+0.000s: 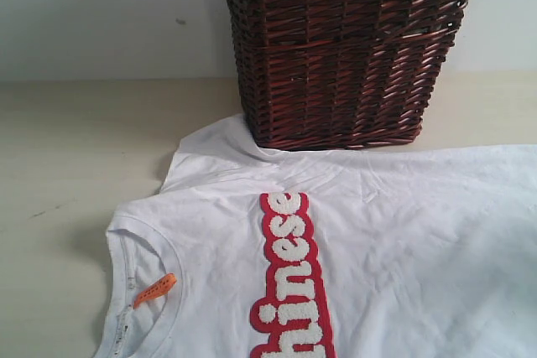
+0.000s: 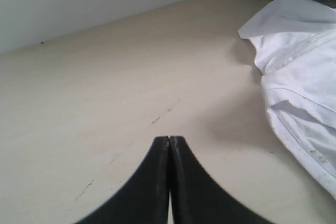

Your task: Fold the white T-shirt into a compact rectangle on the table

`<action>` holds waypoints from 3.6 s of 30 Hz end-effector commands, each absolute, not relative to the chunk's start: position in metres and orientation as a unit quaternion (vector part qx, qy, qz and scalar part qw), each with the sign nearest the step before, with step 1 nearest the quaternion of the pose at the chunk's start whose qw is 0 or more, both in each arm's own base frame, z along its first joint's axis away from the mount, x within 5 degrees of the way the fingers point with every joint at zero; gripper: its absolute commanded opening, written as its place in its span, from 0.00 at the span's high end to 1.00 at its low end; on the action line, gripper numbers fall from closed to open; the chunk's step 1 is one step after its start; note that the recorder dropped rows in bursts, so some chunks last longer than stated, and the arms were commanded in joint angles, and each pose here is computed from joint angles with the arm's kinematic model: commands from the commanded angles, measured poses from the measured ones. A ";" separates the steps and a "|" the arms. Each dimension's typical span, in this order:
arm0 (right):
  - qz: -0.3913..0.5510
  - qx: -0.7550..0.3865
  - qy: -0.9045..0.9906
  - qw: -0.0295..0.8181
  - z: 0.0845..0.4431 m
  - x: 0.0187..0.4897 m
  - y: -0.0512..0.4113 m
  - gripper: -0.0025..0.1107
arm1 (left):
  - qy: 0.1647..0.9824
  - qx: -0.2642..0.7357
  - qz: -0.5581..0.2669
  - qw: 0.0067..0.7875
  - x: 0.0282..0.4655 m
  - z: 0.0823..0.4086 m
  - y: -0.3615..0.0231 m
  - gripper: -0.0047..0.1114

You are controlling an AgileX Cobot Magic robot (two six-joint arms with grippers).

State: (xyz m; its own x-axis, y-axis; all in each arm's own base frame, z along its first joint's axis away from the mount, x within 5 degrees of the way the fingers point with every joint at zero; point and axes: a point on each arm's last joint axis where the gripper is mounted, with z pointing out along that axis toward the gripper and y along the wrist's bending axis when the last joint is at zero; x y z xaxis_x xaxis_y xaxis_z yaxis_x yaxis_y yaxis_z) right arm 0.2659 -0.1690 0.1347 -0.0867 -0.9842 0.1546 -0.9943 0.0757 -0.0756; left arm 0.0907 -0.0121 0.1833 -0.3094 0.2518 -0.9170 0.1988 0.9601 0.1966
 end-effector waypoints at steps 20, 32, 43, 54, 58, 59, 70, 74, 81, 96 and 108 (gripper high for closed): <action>-0.111 0.616 -0.778 -0.042 0.168 0.285 -0.153 0.15 | 0.808 0.138 0.025 0.573 0.090 0.183 -0.012 0.96; -0.117 0.629 -0.768 -0.028 0.145 0.288 -0.159 0.15 | 0.808 0.138 0.025 0.573 0.090 0.183 -0.012 0.96; -0.078 0.631 -0.771 -0.028 0.132 0.295 -0.166 0.15 | 0.808 0.138 0.025 0.573 0.090 0.183 -0.012 0.96; -0.068 0.630 -0.773 -0.032 0.129 0.295 -0.166 0.15 | 0.808 0.138 0.025 0.573 0.090 0.183 -0.012 0.96; -0.056 0.627 -0.776 -0.030 0.116 0.287 -0.163 0.15 | 0.808 0.138 0.025 0.573 0.090 0.183 -0.012 0.96; -0.046 0.627 -0.777 -0.031 0.111 0.285 -0.162 0.15 | 0.808 0.138 0.025 0.573 0.090 0.183 -0.012 0.96; -0.041 0.646 -0.763 -0.011 0.100 0.273 -0.160 0.15 | 0.808 0.138 0.025 0.573 0.090 0.183 -0.012 0.96; -0.047 0.648 -0.760 -0.003 0.100 0.271 -0.160 0.15 | 0.808 0.138 0.025 0.573 0.090 0.183 -0.012 0.96; -0.048 0.645 -0.763 -0.004 0.100 0.272 -0.160 0.15 | 0.808 0.138 0.025 0.573 0.090 0.183 -0.012 0.96; -0.047 0.646 -0.762 -0.002 0.100 0.271 -0.160 0.15 | 0.808 0.138 0.025 0.573 0.090 0.183 -0.012 0.96; -0.048 0.645 -0.763 -0.004 0.100 0.272 -0.159 0.15 | 0.808 0.138 0.025 0.573 0.090 0.183 -0.012 0.96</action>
